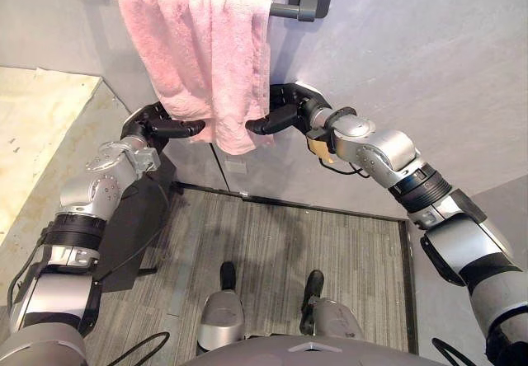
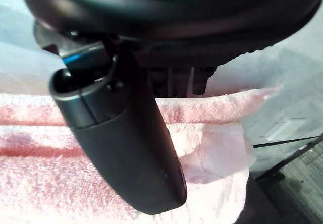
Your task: Organize the bathroom.
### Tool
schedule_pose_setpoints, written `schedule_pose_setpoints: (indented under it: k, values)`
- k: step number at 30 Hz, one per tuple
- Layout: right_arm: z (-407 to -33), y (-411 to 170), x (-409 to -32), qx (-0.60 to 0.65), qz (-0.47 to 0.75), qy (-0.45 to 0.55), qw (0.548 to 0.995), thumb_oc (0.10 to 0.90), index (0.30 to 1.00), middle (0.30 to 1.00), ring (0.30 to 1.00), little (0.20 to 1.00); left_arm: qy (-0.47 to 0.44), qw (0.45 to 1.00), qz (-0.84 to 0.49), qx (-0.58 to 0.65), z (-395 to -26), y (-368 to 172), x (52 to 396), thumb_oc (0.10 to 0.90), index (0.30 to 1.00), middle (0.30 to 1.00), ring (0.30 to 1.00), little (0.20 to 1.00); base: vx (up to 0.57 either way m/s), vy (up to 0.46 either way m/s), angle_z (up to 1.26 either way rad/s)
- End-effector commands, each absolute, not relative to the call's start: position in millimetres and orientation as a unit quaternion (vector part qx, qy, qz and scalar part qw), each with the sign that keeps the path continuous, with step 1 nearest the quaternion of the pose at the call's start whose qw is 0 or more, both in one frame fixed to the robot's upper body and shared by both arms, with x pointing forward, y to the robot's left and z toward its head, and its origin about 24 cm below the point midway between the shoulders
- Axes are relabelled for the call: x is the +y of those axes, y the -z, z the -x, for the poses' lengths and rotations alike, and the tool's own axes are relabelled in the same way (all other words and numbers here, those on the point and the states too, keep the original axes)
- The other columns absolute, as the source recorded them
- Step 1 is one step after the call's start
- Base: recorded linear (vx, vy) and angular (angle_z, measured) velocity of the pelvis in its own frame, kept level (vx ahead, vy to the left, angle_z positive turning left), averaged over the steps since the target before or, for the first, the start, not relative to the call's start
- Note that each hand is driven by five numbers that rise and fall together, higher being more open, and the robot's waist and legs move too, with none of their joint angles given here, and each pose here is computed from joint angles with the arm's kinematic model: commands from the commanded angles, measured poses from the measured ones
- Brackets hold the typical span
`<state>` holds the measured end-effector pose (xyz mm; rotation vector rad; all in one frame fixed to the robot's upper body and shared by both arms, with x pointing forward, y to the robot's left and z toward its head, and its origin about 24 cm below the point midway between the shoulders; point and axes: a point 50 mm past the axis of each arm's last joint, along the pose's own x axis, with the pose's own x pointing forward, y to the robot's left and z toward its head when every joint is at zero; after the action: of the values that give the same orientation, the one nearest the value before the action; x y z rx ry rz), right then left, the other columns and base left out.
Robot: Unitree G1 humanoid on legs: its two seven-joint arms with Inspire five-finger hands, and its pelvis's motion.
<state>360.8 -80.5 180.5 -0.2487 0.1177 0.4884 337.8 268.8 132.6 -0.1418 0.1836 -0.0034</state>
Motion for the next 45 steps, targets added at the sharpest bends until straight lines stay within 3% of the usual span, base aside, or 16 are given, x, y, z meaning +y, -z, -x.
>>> schedule_pose_setpoints:
  k: [1,2,3,24,34,45]
  values:
    - [-368,-304,-77,-0.178,0.152,-0.182,0.955,0.431,0.347,0.347,0.347,0.347,0.088,0.986,0.033,-0.137,-360,-249,239,0.515,0.472,0.472,0.472,0.472,0.0,0.0,0.0]
    - [-368,-303,-77,-0.175,0.153,-0.183,0.955,0.4,0.3,0.3,0.3,0.3,0.089,0.986,0.034,-0.134,-361,-249,238,0.477,0.415,0.415,0.415,0.415,0.02,0.031,0.01]
    - [-368,-302,-75,-0.174,0.153,-0.186,0.955,0.4,0.3,0.3,0.3,0.3,0.093,0.986,0.035,-0.134,-360,-249,238,0.4,0.3,0.3,0.3,0.3,0.02,0.039,0.01]
    - [-371,-287,-70,-0.152,0.15,-0.192,0.958,0.4,0.3,0.3,0.3,0.3,0.064,0.992,0.054,-0.093,-363,-230,243,0.4,0.3,0.3,0.3,0.3,0.01,0.006,0.0]
    - [-372,-278,-72,-0.142,0.145,-0.166,0.965,0.4,0.3,0.3,0.3,0.3,-0.095,0.986,0.119,-0.07,-354,-209,279,0.4,0.3,0.3,0.3,0.3,0.0,-0.005,0.01]
    - [-371,-271,-76,-0.13,0.145,-0.161,0.968,0.4,0.3,0.3,0.3,0.3,-0.119,0.984,0.12,-0.047,-341,-181,283,0.4,0.3,0.3,0.3,0.3,0.0,-0.002,0.01]
